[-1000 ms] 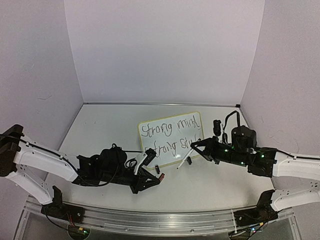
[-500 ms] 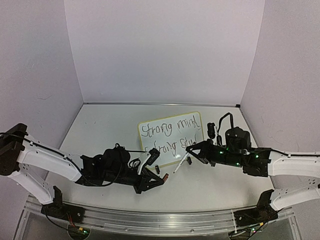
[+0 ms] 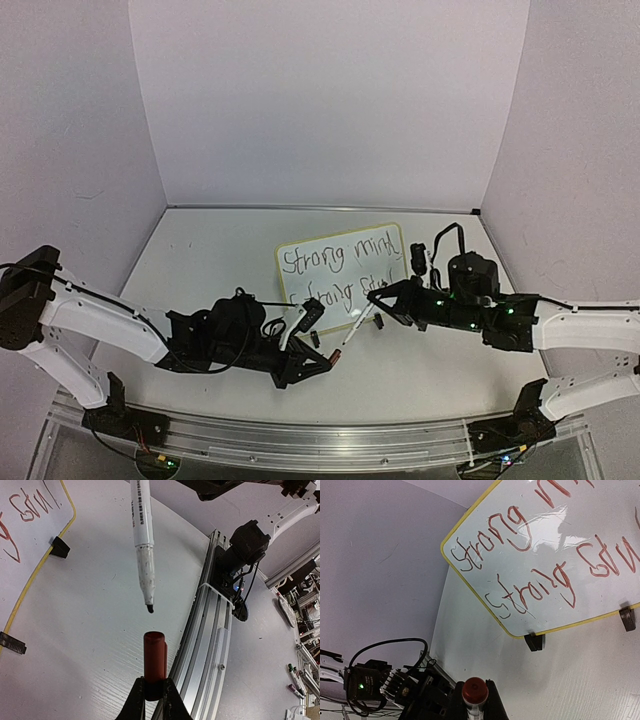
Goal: Write a sentence on the whiteboard
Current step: Insert the whiteboard marker without the cap into the pen cap.
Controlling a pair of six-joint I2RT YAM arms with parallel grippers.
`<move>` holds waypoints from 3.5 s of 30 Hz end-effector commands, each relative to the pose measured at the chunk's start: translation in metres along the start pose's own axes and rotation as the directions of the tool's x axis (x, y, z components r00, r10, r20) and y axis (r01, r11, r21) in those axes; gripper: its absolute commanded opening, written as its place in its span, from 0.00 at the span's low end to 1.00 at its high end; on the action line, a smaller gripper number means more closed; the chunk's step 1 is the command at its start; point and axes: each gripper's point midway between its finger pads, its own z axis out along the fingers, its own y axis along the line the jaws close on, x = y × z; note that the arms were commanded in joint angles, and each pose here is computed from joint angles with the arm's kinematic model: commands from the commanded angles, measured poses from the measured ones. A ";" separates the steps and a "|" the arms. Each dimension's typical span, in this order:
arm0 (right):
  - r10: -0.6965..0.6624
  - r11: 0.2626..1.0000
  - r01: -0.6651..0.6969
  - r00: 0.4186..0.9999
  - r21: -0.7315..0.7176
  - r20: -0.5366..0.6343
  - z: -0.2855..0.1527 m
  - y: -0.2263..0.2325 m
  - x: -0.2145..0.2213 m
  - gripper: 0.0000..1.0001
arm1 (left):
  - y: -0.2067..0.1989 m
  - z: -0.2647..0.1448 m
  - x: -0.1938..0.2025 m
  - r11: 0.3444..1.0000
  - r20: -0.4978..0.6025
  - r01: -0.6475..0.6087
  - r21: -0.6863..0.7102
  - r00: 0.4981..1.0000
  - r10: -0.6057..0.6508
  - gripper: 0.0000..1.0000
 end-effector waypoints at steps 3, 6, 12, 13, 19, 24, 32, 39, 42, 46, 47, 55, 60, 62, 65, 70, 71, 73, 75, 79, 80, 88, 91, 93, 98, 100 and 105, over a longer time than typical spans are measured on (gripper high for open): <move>-0.008 0.997 0.008 1.000 -0.075 0.004 0.003 0.027 -0.006 0.00 | -0.013 0.003 -0.023 0.999 0.054 -0.006 0.034 0.999 0.004 0.00; -0.009 0.997 0.008 1.000 -0.076 -0.004 0.004 0.027 -0.005 0.00 | -0.012 0.003 -0.023 1.000 0.054 -0.002 0.029 0.999 0.000 0.00; -0.009 0.997 0.009 1.000 -0.077 -0.011 0.006 0.027 -0.003 0.00 | -0.013 0.003 -0.023 1.000 0.053 -0.001 0.031 0.999 0.000 0.00; -0.010 0.997 0.009 1.000 -0.077 -0.012 0.006 0.027 -0.002 0.00 | -0.013 0.004 -0.023 1.000 0.052 -0.001 0.031 0.999 0.000 0.00; -0.011 0.997 0.009 1.000 -0.078 -0.024 0.008 0.027 0.000 0.00 | -0.012 0.003 -0.023 1.000 0.055 0.003 0.025 0.998 -0.005 0.00; -0.012 0.997 0.010 1.000 -0.080 -0.026 0.008 0.027 0.002 0.00 | -0.011 0.002 -0.023 1.000 0.058 0.010 0.022 0.998 -0.011 0.00; -0.015 0.997 0.012 0.999 -0.080 -0.041 0.010 0.027 0.006 0.00 | -0.011 0.002 -0.024 1.000 0.061 0.011 0.019 0.998 -0.012 0.00; -0.020 0.996 0.016 0.998 -0.084 -0.053 0.011 0.028 0.009 0.00 | -0.010 0.001 -0.025 1.000 0.066 0.013 0.014 0.998 -0.014 0.00; -0.028 0.996 0.023 0.998 -0.086 -0.063 0.012 0.029 0.011 0.00 | -0.010 0.001 -0.026 1.000 0.068 0.013 0.014 0.998 -0.014 0.00; -0.064 0.993 0.057 0.995 -0.102 -0.075 0.014 0.035 0.015 0.00 | -0.011 0.000 -0.033 0.999 0.092 0.029 0.014 0.995 -0.030 0.00; -0.078 0.992 0.069 0.994 -0.106 -0.078 0.014 0.036 0.016 0.00 | -0.013 -0.001 -0.037 0.999 0.105 0.031 0.020 0.994 -0.033 0.00; -0.208 0.970 0.190 0.972 -0.154 -0.114 0.018 0.049 0.034 0.00 | -0.021 -0.003 -0.055 0.997 0.173 0.058 0.052 0.983 -0.066 0.00; -0.231 0.961 0.205 0.965 -0.187 -0.127 0.020 0.053 0.044 0.00 | -0.022 -0.005 -0.061 0.994 0.207 0.081 0.069 0.974 -0.094 0.00; -0.247 0.956 0.218 0.959 -0.199 -0.136 0.020 0.056 0.047 0.00 | -0.022 -0.006 -0.062 0.993 0.214 0.089 0.073 0.971 -0.103 0.00; -0.262 0.953 0.231 0.953 -0.196 -0.153 0.023 0.054 0.052 0.00 | -0.023 -0.007 -0.065 0.992 0.226 0.094 0.079 0.968 -0.109 0.00; -0.276 0.951 0.240 0.943 -0.193 -0.185 0.025 0.050 0.063 0.00 | -0.021 -0.010 -0.067 0.992 0.241 0.099 0.073 0.964 -0.114 0.00; -0.279 0.951 0.243 0.942 -0.191 -0.189 0.025 0.050 0.064 0.00 | -0.020 -0.011 -0.067 0.992 0.244 0.102 0.071 0.963 -0.117 0.00; -0.286 0.950 0.251 0.937 -0.185 -0.201 0.026 0.048 0.067 0.00 | -0.019 -0.012 -0.068 0.992 0.249 0.106 0.070 0.961 -0.120 0.00; -0.290 0.951 0.255 0.932 -0.177 -0.217 0.027 0.045 0.071 0.00 | -0.018 -0.013 -0.070 0.992 0.254 0.109 0.070 0.959 -0.123 0.00; -0.297 0.949 0.257 0.922 -0.181 -0.248 0.029 0.043 0.080 0.00 | -0.019 -0.014 -0.071 0.991 0.257 0.109 0.073 0.958 -0.124 0.00; -0.298 0.949 0.257 0.920 -0.182 -0.253 0.029 0.043 0.082 0.00 | -0.018 -0.014 -0.072 0.991 0.257 0.108 0.073 0.958 -0.124 0.00; -0.304 0.950 0.264 0.898 -0.166 -0.318 0.030 0.033 0.098 0.00 | -0.016 -0.021 -0.080 0.991 0.277 0.110 0.069 0.953 -0.125 0.00; -0.309 0.950 0.271 0.885 -0.155 -0.348 0.031 0.029 0.106 0.00 | -0.014 -0.022 -0.081 0.991 0.279 0.110 0.070 0.952 -0.125 0.00; -0.313 0.949 0.277 0.877 -0.149 -0.365 0.033 0.026 0.111 0.00 | -0.013 -0.024 -0.083 0.991 0.281 0.111 0.071 0.951 -0.126 0.00; -0.316 0.949 0.284 0.864 -0.138 -0.393 0.036 0.019 0.121 0.00 | -0.010 -0.029 -0.089 0.991 0.295 0.111 0.073 0.947 -0.128 0.00; -0.316 0.949 0.286 0.860 -0.135 -0.400 0.037 0.017 0.124 0.00 | -0.010 -0.032 -0.092 0.991 0.301 0.108 0.074 0.945 -0.125 0.00; -0.311 0.950 0.286 0.848 -0.123 -0.428 0.041 0.010 0.133 0.00 | -0.010 -0.037 -0.096 0.992 0.314 0.096 0.082 0.942 -0.117 0.00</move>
